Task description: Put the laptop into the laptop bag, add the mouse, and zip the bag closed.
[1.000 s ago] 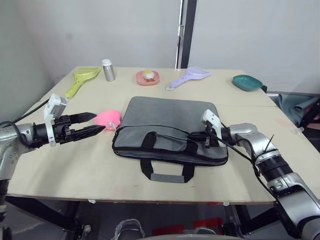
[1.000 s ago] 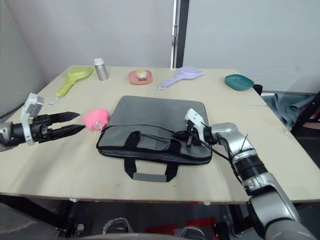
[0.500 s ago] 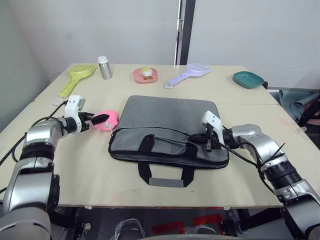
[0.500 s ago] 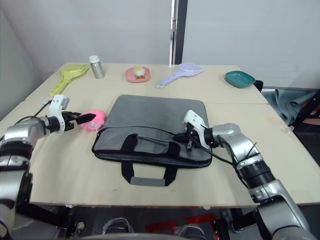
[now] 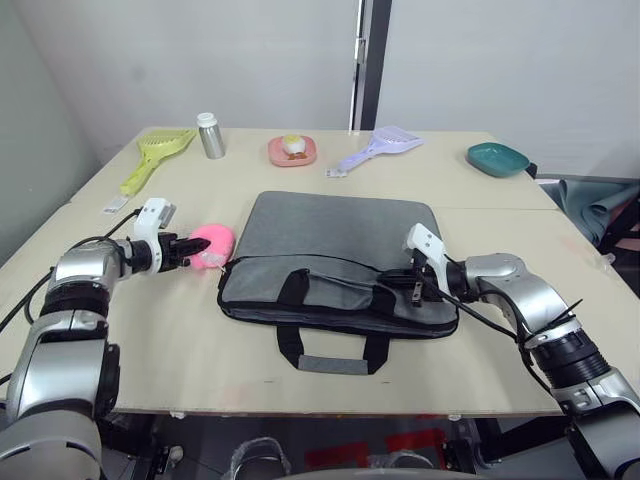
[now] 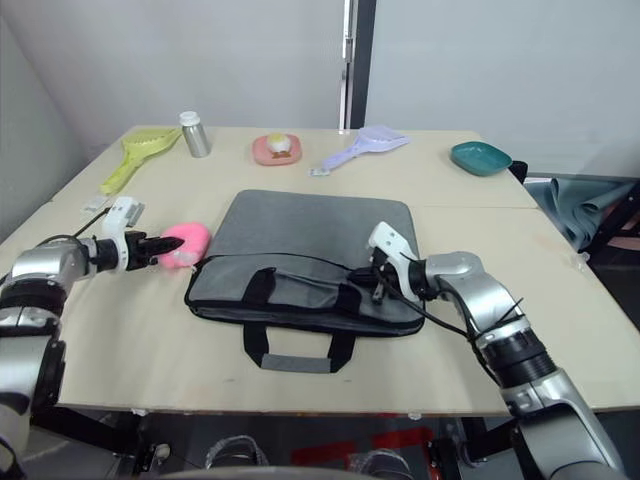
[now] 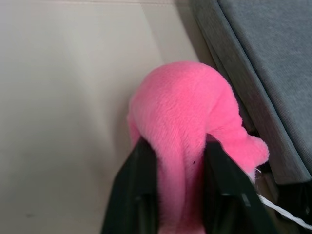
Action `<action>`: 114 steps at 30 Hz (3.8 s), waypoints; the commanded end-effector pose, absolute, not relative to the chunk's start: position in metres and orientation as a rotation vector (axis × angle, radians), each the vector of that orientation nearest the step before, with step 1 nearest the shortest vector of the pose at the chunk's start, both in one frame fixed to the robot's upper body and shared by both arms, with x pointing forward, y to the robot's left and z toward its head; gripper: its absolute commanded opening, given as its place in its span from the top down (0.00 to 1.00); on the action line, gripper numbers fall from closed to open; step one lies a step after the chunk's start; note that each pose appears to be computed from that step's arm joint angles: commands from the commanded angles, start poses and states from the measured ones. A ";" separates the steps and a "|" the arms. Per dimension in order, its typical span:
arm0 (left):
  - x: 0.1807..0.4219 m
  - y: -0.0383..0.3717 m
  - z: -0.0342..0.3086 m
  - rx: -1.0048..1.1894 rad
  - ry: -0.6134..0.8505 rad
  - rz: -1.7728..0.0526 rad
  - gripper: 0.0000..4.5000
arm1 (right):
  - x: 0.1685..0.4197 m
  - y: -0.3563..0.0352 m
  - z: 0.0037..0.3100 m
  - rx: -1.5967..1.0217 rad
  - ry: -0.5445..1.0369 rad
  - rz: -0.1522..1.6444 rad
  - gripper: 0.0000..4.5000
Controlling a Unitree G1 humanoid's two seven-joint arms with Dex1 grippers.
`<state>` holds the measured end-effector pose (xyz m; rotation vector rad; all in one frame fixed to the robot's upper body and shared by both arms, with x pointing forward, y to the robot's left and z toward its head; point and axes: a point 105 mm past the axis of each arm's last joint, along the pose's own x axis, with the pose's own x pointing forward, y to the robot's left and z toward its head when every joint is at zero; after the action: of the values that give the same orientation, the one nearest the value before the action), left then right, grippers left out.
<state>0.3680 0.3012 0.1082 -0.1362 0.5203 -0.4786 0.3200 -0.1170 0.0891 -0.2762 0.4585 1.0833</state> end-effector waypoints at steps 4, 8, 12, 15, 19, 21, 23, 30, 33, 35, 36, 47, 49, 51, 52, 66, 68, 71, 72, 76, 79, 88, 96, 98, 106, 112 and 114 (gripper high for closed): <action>0.334 0.306 0.127 -0.127 0.490 -0.532 1.00 | 0.304 -0.142 0.032 -0.290 0.728 0.991 1.00; 0.308 0.299 0.129 -0.125 0.509 -0.600 1.00 | 0.303 -0.140 0.028 -0.294 0.738 0.997 1.00; 0.284 0.305 0.116 -0.096 0.582 -0.612 1.00 | 0.306 -0.141 0.019 -0.318 0.783 0.965 1.00; 0.278 0.315 0.106 -0.090 0.614 -0.569 1.00 | 0.307 -0.142 0.014 -0.330 0.808 0.954 1.00; 0.271 0.321 0.103 -0.100 0.627 -0.563 1.00 | 0.305 -0.139 0.013 -0.325 0.817 0.970 1.00; 0.267 0.321 0.101 -0.107 0.640 -0.583 1.00 | 0.306 -0.137 0.014 -0.309 0.816 0.976 1.00; 0.260 0.316 0.099 -0.105 0.663 -0.626 1.00 | 0.307 -0.138 0.015 -0.304 0.815 0.974 1.00; 0.255 0.334 0.080 -0.009 0.745 -0.577 1.00 | 0.309 -0.136 0.018 -0.300 0.810 0.976 1.00; 0.268 0.332 0.089 -0.048 0.690 -0.567 1.00 | 0.308 -0.134 0.018 -0.300 0.810 0.983 1.00; 0.279 0.330 0.093 -0.081 0.652 -0.544 1.00 | 0.308 -0.134 0.017 -0.300 0.811 0.982 1.00; 0.286 0.326 0.097 -0.110 0.623 -0.538 1.00 | 0.308 -0.134 0.017 -0.300 0.811 0.981 1.00; 0.253 0.314 0.083 -0.069 0.769 -0.639 1.00 | 0.307 -0.131 0.018 -0.305 0.804 0.994 1.00; 0.231 0.311 0.076 -0.021 0.848 -0.708 1.00 | 0.308 -0.130 0.018 -0.308 0.804 0.996 1.00; 0.209 0.307 0.069 0.007 0.921 -0.766 1.00 | 0.308 -0.129 0.018 -0.308 0.803 0.999 1.00; 0.203 0.306 0.066 0.013 0.942 -0.776 1.00 | 0.308 -0.128 0.018 -0.307 0.801 1.000 1.00; 0.161 0.236 0.042 -0.214 0.990 -0.879 1.00 | 0.308 -0.123 0.018 -0.298 0.797 1.007 1.00; 0.168 0.226 0.046 -0.235 0.947 -0.871 1.00 | 0.308 -0.122 0.019 -0.297 0.796 1.011 1.00; 0.179 0.205 0.064 -0.275 0.865 -0.927 1.00 | 0.309 -0.121 0.019 -0.297 0.795 1.015 1.00; 0.181 0.198 0.070 -0.271 0.848 -0.957 1.00 | 0.309 -0.121 0.019 -0.297 0.794 1.017 1.00; 0.182 0.179 0.078 -0.118 0.824 -1.097 1.00 | 0.311 -0.120 0.021 -0.302 0.791 1.020 1.00; 0.183 0.171 0.079 -0.032 0.810 -1.192 1.00 | 0.311 -0.117 0.023 -0.307 0.787 1.032 1.00; 0.219 0.144 0.088 -0.078 0.709 -1.280 1.00 | 0.309 -0.116 0.026 -0.314 0.784 1.034 1.00; 0.273 0.199 0.097 -0.066 0.635 -0.986 1.00 | 0.306 -0.121 0.027 -0.315 0.794 1.026 1.00; 0.285 0.215 0.100 -0.048 0.613 -0.921 1.00 | 0.307 -0.120 0.027 -0.317 0.792 1.028 1.00; 0.277 0.206 0.108 -0.008 0.631 -1.040 1.00 | 0.309 -0.120 0.029 -0.319 0.788 1.028 1.00; 0.239 0.189 0.083 0.157 0.763 -1.231 1.00 | 0.306 -0.120 0.028 -0.314 0.793 1.028 1.00; 0.241 0.183 0.078 0.191 0.763 -1.249 1.00 | 0.305 -0.120 0.028 -0.311 0.795 1.028 1.00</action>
<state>0.2473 0.1927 0.0834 0.1588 0.7484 -1.1849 0.3278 -0.1028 0.0854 -0.3424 0.5303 1.0763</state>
